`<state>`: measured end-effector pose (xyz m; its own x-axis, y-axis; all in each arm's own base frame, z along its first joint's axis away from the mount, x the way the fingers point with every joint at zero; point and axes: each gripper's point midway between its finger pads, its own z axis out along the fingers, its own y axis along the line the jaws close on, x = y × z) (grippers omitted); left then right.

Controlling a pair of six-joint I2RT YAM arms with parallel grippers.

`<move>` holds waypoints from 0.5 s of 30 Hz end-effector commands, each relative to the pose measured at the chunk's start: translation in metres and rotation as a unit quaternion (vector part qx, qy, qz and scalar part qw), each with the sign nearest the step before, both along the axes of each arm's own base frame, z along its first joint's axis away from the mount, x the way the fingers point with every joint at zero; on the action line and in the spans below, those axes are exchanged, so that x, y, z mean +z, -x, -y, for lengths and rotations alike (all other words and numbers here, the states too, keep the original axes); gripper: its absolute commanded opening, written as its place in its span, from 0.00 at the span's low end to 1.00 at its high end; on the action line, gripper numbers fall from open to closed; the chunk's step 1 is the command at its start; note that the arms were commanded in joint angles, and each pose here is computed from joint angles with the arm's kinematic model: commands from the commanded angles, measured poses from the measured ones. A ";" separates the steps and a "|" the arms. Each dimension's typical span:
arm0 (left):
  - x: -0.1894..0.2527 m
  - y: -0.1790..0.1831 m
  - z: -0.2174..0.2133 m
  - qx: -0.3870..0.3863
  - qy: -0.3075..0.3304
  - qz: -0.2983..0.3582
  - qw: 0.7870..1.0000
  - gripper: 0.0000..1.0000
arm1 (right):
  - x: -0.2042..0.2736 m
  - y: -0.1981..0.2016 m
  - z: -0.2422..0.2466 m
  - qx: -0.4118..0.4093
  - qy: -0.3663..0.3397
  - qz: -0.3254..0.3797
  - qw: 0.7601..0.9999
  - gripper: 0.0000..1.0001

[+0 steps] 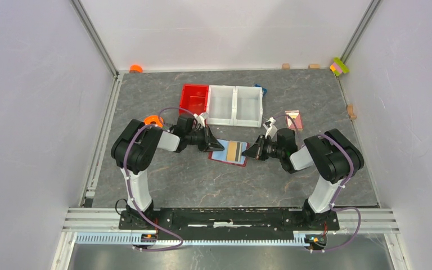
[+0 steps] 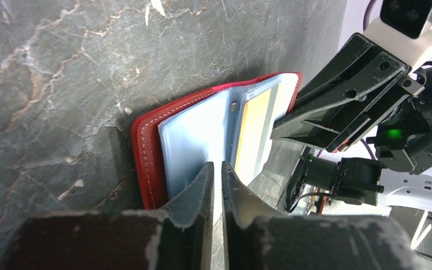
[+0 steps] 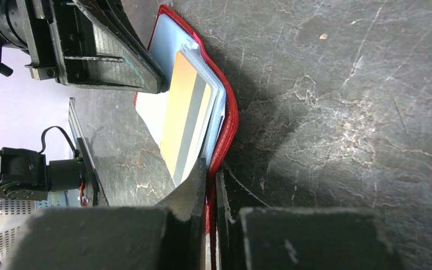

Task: Take the credit cards out of the card holder
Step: Remove the credit card from the card holder.

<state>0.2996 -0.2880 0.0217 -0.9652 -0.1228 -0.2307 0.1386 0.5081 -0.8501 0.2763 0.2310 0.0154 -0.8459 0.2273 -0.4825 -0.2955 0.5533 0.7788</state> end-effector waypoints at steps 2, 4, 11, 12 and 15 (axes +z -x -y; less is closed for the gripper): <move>0.014 -0.002 0.012 -0.024 0.020 0.034 0.999 0.22 | 0.008 -0.010 -0.002 0.004 0.000 0.033 0.999 0.05; 0.014 0.000 0.016 -0.031 0.021 0.033 0.999 0.25 | 0.009 -0.010 -0.003 0.007 -0.001 0.034 0.999 0.07; 0.007 0.004 0.023 -0.043 0.020 0.016 0.999 0.25 | 0.009 -0.008 -0.008 0.017 0.000 0.038 0.999 0.11; 0.007 0.005 0.023 -0.045 0.021 0.017 0.999 0.24 | 0.009 -0.008 -0.008 0.017 0.001 0.037 0.999 0.11; 0.010 0.007 0.026 -0.051 0.027 0.020 0.998 0.20 | 0.008 -0.008 -0.009 0.019 0.003 0.036 0.999 0.11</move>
